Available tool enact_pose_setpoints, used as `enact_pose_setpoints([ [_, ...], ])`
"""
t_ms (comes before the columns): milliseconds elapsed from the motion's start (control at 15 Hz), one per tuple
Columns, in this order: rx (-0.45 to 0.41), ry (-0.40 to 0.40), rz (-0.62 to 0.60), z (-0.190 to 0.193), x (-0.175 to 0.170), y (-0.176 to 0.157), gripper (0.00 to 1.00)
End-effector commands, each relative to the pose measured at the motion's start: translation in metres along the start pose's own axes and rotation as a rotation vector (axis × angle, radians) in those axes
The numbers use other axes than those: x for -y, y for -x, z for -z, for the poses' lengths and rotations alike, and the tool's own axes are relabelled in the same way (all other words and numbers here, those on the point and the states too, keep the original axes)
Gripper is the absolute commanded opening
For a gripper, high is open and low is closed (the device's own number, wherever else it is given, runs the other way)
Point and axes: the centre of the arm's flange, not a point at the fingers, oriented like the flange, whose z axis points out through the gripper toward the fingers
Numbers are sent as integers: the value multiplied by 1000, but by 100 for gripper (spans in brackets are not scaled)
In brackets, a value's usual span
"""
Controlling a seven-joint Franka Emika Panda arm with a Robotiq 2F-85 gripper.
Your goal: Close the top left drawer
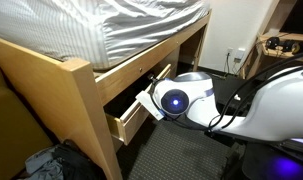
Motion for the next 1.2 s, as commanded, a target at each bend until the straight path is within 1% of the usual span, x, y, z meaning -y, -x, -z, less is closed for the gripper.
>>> enact_pose_setpoints([
  [0,116,141,17,-7,-13,3,100],
  [200,199,215,27,-5,-28,9,100],
  [333,270,247,27,-3,-33,12,100],
  [400,290,263,40,-1,-34,13,100],
  [467,271,256,47,2,-32,11,100],
  [533,232,209,37,-2,-35,23,100],
  [800,246,221,36,1,-30,21,100],
  [867,220,197,38,0,-40,31,100],
  [933,207,204,61,-1,-53,43,100],
  [1000,224,217,97,-1,-75,61,100],
  [1067,218,226,137,2,-92,75,100],
  [1133,236,241,166,5,-113,90,100],
])
